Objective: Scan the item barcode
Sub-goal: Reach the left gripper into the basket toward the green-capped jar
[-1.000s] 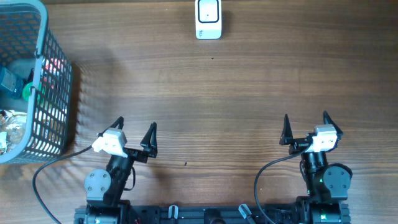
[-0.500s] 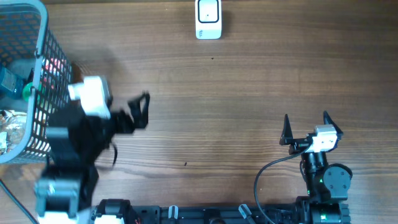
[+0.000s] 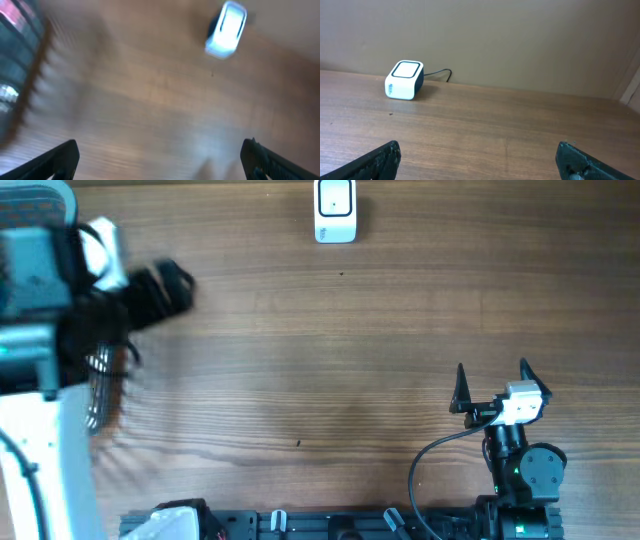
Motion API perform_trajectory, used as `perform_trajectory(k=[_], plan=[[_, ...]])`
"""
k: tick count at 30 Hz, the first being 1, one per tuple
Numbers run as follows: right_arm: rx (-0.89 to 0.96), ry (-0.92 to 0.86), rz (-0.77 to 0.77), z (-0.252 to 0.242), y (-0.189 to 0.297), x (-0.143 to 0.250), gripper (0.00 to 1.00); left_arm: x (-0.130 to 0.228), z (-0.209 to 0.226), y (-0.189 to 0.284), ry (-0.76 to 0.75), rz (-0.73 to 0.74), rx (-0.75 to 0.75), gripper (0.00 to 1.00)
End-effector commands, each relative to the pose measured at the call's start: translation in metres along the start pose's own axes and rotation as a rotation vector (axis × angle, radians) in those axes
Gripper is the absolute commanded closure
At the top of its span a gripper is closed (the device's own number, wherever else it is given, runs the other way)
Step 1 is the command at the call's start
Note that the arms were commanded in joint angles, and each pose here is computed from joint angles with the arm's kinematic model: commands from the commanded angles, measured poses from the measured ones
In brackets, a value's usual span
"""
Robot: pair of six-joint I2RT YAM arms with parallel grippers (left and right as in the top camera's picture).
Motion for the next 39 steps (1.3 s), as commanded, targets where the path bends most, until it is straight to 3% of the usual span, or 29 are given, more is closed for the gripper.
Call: perform_trajectory(k=[1,12,17,19,31,39], plan=[[0.001,0.010,-0.011,0.000,0.000,-0.002,0.00,-0.043,0.018,0.036,0.090,-0.128,-0.110,0.00],[0.001,0.009,-0.011,0.000,0.000,-0.002,0.00,-0.082,0.167,0.025,0.628,-0.155,-0.411,0.00],[0.001,0.009,-0.011,0.000,0.000,-0.002,0.00,-0.092,0.209,-0.013,0.746,-0.101,-0.461,0.00],[0.001,0.009,-0.011,0.000,0.000,-0.002,0.00,-0.091,0.228,-0.034,0.857,-0.082,-0.526,0.00],[0.001,0.010,-0.011,0.000,0.000,-0.002,0.00,-0.097,0.273,-0.113,0.933,-0.012,-0.572,0.00],[0.001,0.010,-0.011,0.000,0.000,-0.002,0.00,-0.076,0.295,-0.156,0.950,0.116,-0.637,0.00]])
Point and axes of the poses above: each gripper's point midway between its finger pads, its own y axis back along the fingers, its own z axis along the line the jaws close on, x = y × z, the point moved 4 cm from there along y, back along the fingers, and after that the axes turned 4 degrees about y, right-handed, at the moved point
